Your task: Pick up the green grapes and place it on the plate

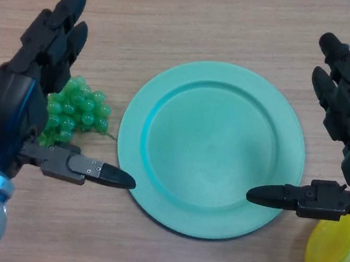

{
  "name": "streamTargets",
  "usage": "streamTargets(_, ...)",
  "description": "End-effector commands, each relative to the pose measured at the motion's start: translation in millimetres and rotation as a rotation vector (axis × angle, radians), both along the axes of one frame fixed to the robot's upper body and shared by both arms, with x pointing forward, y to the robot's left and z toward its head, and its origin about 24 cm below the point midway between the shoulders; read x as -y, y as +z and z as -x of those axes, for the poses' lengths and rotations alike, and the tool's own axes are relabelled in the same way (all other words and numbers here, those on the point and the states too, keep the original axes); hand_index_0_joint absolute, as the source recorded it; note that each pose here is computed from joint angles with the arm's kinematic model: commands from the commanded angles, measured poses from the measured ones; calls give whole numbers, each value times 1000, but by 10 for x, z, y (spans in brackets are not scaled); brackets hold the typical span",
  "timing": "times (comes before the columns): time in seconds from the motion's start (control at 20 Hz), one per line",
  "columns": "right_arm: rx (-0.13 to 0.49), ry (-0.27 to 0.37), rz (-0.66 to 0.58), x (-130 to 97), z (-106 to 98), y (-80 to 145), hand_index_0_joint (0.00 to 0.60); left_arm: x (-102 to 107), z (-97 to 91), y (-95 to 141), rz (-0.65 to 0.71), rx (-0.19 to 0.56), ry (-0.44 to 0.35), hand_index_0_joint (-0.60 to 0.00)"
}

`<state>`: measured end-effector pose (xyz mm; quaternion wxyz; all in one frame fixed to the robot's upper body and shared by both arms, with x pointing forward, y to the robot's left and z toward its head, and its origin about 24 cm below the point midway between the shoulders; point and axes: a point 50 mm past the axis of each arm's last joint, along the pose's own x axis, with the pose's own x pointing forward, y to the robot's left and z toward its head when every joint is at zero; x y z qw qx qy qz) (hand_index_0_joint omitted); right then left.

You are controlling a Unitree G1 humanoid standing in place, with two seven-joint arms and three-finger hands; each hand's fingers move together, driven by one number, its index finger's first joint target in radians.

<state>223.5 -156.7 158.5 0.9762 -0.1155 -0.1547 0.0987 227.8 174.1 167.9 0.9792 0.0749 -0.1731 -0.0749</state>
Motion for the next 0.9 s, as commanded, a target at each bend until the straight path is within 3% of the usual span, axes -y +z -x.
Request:
streamTargets(0.05, 164, 44, 2, -43, 104, 228, 0, -68, 128, 258, -29, 156, -6, 0)
streamTargets(0.4, 141, 64, -17, -74, 139, 239, 0, -116, 101, 277, -47, 154, 3, 0)
streamTargets(0.65, 151, 72, -61, -59, 206, 270, 0, -367, -93, 242, -266, 247, 193, 0)
streamTargets(0.9, 149, 76, -78, -42, 225, 319, 0, -641, -317, 86, -405, 225, 305, 0)
